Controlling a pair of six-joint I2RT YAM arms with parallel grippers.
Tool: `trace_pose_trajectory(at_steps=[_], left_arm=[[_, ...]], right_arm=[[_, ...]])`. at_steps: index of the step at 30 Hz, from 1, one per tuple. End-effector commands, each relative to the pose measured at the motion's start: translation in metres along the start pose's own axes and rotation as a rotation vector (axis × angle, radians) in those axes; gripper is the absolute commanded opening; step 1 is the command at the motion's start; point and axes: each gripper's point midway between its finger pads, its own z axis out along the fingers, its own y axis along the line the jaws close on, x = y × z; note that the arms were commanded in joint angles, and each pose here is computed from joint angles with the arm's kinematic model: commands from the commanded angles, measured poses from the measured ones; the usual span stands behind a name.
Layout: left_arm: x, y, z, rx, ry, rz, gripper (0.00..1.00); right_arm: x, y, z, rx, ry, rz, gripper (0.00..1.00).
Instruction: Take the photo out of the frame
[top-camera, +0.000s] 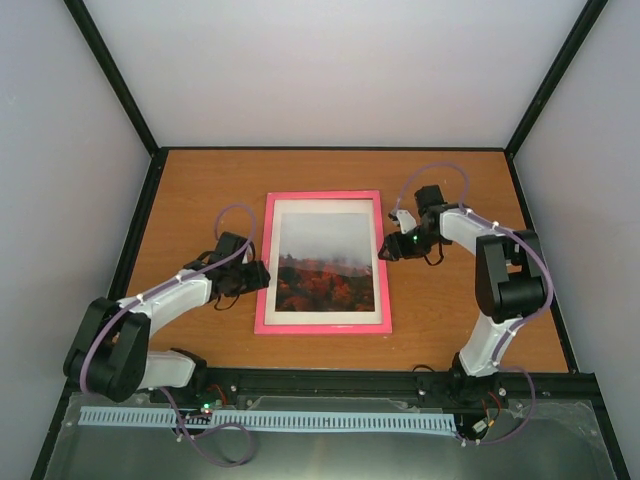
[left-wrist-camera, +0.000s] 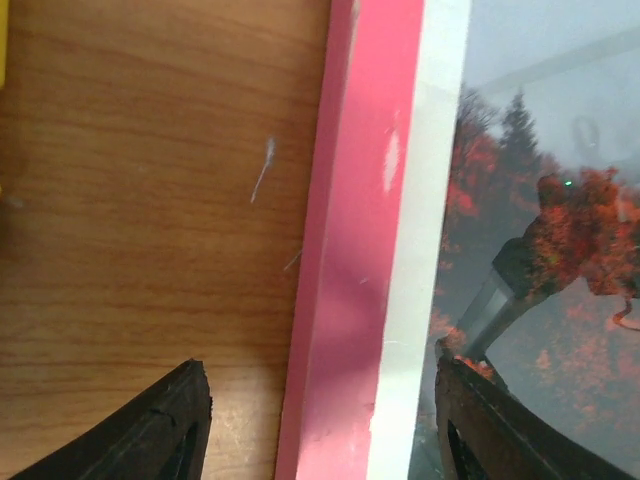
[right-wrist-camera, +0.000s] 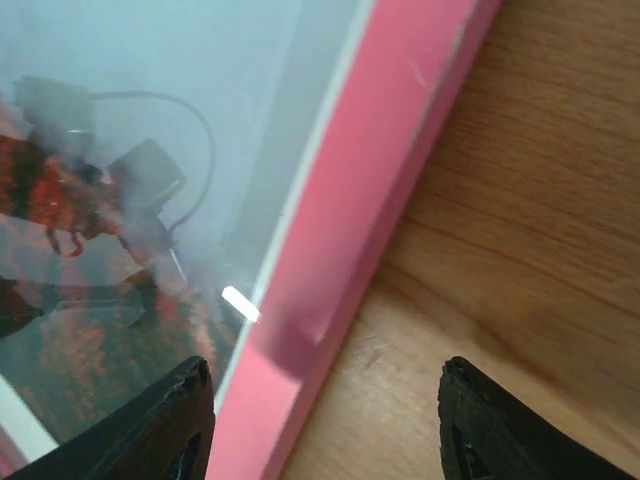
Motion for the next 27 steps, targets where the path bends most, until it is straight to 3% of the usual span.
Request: trace_pose_trajectory(at_steps=[1, 14, 27], left_arm=[[0.004, -0.003, 0.007, 0.013, 0.013, -0.023, 0.61], [0.016, 0.001, 0.021, 0.008, 0.069, -0.014, 0.6], [0.007, -0.001, 0.016, 0.007, 0.026, -0.009, 0.55]], right_arm=[[-0.002, -0.011, 0.004, 0.057, 0.022, 0.042, 0.61], [0.002, 0.006, 0.031, -0.137, 0.068, 0.086, 0.55], [-0.007, 0.018, 0.022, -0.185, 0.039, 0.094, 0.22]])
